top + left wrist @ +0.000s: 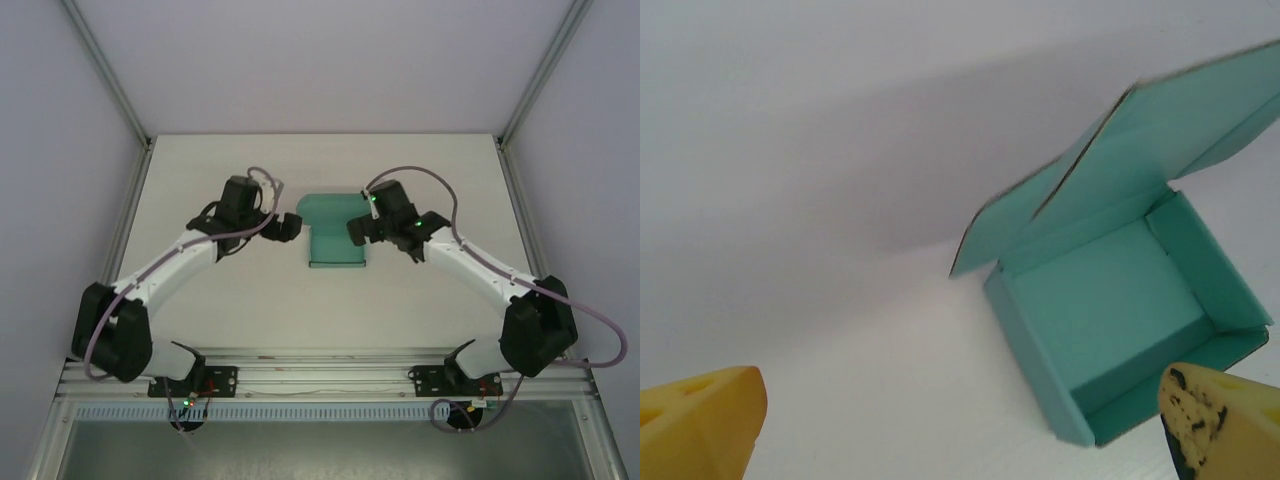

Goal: Assemble paper box

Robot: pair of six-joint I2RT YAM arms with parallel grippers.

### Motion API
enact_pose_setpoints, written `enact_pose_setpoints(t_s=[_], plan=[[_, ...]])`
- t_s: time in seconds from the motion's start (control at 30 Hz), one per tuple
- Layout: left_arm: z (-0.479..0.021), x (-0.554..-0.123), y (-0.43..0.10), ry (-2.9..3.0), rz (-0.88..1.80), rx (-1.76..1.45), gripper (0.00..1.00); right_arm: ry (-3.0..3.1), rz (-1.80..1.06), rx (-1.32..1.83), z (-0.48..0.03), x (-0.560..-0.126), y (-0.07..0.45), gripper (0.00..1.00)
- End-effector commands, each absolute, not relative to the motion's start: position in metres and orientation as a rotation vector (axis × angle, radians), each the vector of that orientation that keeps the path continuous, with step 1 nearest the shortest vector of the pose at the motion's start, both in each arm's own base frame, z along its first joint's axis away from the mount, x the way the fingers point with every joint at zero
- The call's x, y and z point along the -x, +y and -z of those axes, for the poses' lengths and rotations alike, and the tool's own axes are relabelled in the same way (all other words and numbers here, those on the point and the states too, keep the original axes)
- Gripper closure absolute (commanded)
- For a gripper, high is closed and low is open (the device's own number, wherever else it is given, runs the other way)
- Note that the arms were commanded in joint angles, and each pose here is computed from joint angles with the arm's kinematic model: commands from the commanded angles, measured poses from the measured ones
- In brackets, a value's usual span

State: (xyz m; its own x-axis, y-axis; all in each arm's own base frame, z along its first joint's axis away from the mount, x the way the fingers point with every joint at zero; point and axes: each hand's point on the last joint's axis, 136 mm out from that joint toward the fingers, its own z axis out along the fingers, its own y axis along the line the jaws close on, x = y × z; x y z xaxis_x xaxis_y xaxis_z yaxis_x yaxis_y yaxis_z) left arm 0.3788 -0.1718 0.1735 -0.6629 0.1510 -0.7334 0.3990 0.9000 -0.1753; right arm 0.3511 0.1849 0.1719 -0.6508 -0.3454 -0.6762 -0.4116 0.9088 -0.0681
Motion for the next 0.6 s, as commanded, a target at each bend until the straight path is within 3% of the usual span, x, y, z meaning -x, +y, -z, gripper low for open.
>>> enact_pose_setpoints(t_s=[0.0, 0.2, 0.37, 0.47, 0.57], plan=[[-0.171, -0.385, -0.195, 2.282, 0.450, -0.669, 0.00, 2.250, -0.248, 0.900, -0.179, -0.359, 0.201, 0.00], [-0.166, -0.398, -0.215, 2.324, 0.496, -0.881, 0.01, 2.276, -0.168, 1.125, -0.155, -0.391, 0.188, 0.00], [-0.155, -0.408, -0.221, 2.341, 0.482, -0.991, 0.07, 2.323, -0.230, 1.221, -0.146, -0.400, 0.190, 0.10], [-0.141, -0.410, -0.223, 2.402, 0.492, -1.048, 0.10, 2.349, -0.235, 1.231, -0.140, -0.405, 0.192, 0.23], [-0.125, -0.412, -0.222, 2.468, 0.492, -1.077, 0.25, 2.362, -0.246, 1.223, -0.137, -0.408, 0.192, 0.39]])
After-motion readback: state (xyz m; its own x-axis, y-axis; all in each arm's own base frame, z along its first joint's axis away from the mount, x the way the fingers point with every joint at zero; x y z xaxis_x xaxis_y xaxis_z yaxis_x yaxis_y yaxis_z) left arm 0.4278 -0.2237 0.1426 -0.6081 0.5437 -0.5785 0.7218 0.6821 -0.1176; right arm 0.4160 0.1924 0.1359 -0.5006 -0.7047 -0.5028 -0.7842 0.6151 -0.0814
